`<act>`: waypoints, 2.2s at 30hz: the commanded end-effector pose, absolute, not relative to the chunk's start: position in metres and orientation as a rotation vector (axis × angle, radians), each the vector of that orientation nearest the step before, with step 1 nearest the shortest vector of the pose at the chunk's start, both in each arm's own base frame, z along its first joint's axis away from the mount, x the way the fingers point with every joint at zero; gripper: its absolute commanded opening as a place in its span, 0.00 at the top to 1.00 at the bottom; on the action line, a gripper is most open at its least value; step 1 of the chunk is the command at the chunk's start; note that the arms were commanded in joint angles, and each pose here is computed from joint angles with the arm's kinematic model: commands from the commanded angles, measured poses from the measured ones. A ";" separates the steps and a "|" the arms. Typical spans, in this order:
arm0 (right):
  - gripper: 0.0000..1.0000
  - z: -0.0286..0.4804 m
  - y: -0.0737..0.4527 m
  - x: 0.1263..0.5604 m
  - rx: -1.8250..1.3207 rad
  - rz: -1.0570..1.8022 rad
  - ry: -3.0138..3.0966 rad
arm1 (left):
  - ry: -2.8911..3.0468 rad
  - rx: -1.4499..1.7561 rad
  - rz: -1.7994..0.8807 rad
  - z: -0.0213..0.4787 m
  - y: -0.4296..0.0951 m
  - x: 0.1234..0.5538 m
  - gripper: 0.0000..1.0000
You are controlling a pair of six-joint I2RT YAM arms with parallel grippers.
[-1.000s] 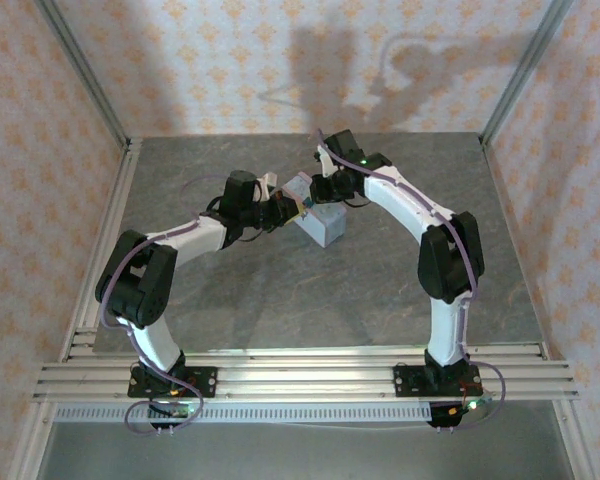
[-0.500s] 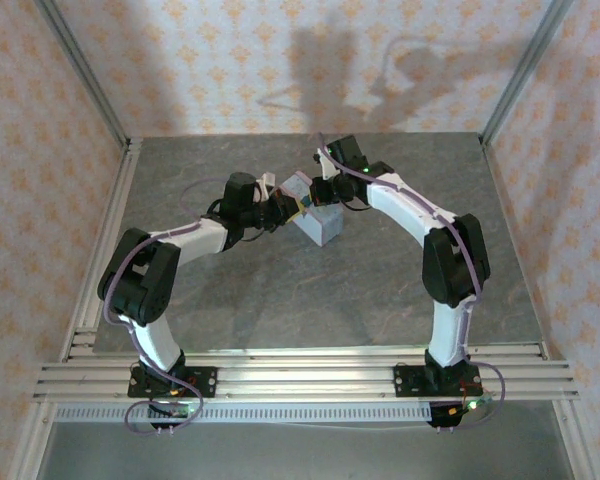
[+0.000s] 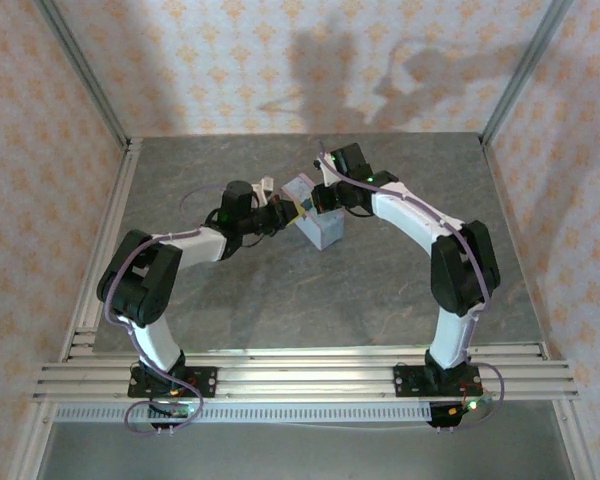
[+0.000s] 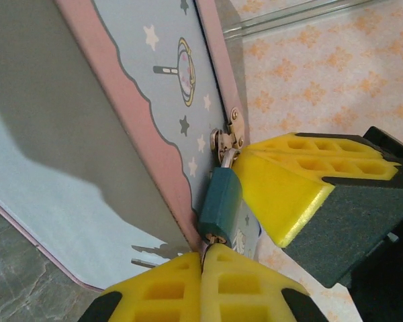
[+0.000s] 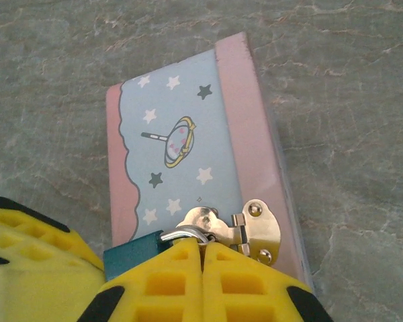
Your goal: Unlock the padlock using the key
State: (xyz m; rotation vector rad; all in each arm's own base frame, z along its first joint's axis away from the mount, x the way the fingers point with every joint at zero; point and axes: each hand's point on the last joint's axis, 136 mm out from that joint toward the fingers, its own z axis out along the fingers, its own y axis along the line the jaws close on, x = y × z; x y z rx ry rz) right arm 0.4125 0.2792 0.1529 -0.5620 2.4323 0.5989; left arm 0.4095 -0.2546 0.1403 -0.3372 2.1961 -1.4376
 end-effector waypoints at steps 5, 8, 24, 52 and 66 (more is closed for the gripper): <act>0.98 0.114 0.311 0.309 -0.858 0.691 2.661 | 2.178 -0.413 -1.336 0.110 -0.227 0.402 1.00; 0.98 0.113 0.319 0.301 -0.881 0.689 2.660 | 2.174 -0.427 -1.335 0.101 -0.221 0.396 1.00; 0.99 0.093 0.330 0.274 -0.837 0.727 2.694 | 2.079 -0.257 -1.375 0.082 -0.220 0.376 1.00; 0.69 0.163 0.272 0.352 -0.076 0.381 2.573 | 2.133 -0.097 -1.364 0.057 -0.251 0.373 1.00; 0.73 0.145 0.212 0.303 0.507 0.596 2.349 | 2.132 -0.049 -1.358 0.072 -0.294 0.356 1.00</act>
